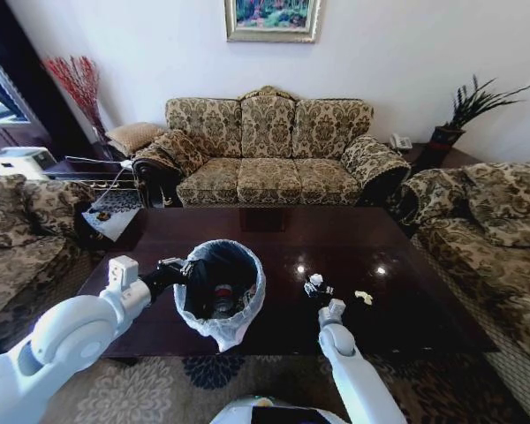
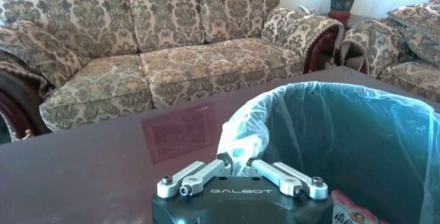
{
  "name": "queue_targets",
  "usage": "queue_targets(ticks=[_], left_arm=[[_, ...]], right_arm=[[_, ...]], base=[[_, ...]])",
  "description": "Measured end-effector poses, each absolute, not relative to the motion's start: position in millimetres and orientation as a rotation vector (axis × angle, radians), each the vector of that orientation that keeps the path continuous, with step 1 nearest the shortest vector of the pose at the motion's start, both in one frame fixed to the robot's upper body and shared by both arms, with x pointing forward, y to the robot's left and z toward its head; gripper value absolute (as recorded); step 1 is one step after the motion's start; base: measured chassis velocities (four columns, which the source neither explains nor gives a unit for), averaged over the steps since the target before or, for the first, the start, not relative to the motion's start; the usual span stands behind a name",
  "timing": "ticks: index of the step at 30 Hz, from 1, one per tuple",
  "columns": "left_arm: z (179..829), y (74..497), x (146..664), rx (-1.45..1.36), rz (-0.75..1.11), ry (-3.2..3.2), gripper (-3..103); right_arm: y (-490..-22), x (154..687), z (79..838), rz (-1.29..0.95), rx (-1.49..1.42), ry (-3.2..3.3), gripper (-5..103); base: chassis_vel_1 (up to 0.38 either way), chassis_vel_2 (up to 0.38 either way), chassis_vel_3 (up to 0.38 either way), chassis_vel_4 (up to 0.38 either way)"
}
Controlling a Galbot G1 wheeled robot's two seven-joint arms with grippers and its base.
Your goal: Move to the front of the table and place the trash on the table into the trash bin.
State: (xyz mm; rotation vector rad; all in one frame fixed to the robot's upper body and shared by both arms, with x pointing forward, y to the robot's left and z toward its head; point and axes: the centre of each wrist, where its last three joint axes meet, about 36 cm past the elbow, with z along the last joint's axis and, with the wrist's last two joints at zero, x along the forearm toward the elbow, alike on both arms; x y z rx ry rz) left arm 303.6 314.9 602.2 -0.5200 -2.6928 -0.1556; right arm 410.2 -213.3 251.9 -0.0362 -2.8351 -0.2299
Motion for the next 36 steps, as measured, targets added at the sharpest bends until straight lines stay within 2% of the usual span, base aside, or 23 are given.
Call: queue_targets(ticks=[2, 3, 5, 6, 9, 10, 11, 15, 21, 25, 28, 29, 32, 33, 35, 36], left_arm=[[602, 315, 304, -0.519, -0.154, -2.693, 2], [602, 315, 304, -0.519, -0.154, -2.693, 2], [602, 315, 304, -0.519, -0.153, -2.693, 2], [602, 315, 304, -0.519, -0.153, -2.693, 2], [602, 315, 303, -0.519, -0.153, -2.693, 2], [602, 315, 303, -0.519, -0.153, -2.693, 2], [602, 315, 303, -0.519, -0.154, -2.693, 2], [602, 315, 303, -0.520, -0.154, -2.693, 2], [602, 315, 303, -0.521, -0.157, -2.691, 2], [602, 314, 303, -0.525, -0.165, -2.690, 2], [603, 314, 304, -0.528, -0.173, -2.688, 2], [603, 314, 304, -0.528, -0.173, -2.688, 2], [604, 314, 304, -0.530, -0.179, -2.687, 2], [604, 314, 304, -0.530, -0.179, -2.687, 2], [604, 314, 305, -0.534, -0.185, -2.681, 2], [604, 314, 305, -0.534, -0.185, -2.681, 2]], right_arm=[[-213, 410, 252, -0.233, -0.036, -2.826, 48], [-213, 410, 252, -0.233, -0.036, -2.826, 48], [-214, 411, 252, -0.237, -0.036, -2.822, 36], [-214, 411, 252, -0.237, -0.036, -2.822, 36], [-214, 411, 252, -0.242, -0.037, -2.819, 20], [-214, 411, 252, -0.242, -0.037, -2.819, 20], [-214, 410, 252, -0.243, -0.037, -2.820, 14], [-215, 407, 257, -0.256, -0.032, -2.831, 6], [-215, 397, 290, -0.312, 0.037, -2.985, 5], [-213, 387, 347, -0.347, 0.168, -3.139, 5], [-204, 370, 416, -0.362, 0.424, -3.292, 5], [-204, 370, 416, -0.362, 0.424, -3.292, 5], [-184, 347, 469, -0.387, 0.708, -3.352, 5], [-184, 347, 469, -0.387, 0.708, -3.352, 5], [-170, 327, 499, -0.451, 0.964, -3.341, 5], [-170, 327, 499, -0.451, 0.964, -3.341, 5]], base=[[0.000, 0.000, 0.000, 0.000], [0.000, 0.000, 0.000, 0.000], [0.000, 0.000, 0.000, 0.000], [0.000, 0.000, 0.000, 0.000], [0.000, 0.000, 0.000, 0.000], [0.000, 0.000, 0.000, 0.000], [0.000, 0.000, 0.000, 0.000], [0.000, 0.000, 0.000, 0.000], [0.000, 0.000, 0.000, 0.000], [0.000, 0.000, 0.000, 0.000], [0.000, 0.000, 0.000, 0.000], [0.000, 0.000, 0.000, 0.000], [0.000, 0.000, 0.000, 0.000], [0.000, 0.000, 0.000, 0.000], [0.000, 0.000, 0.000, 0.000], [0.000, 0.000, 0.000, 0.000]])
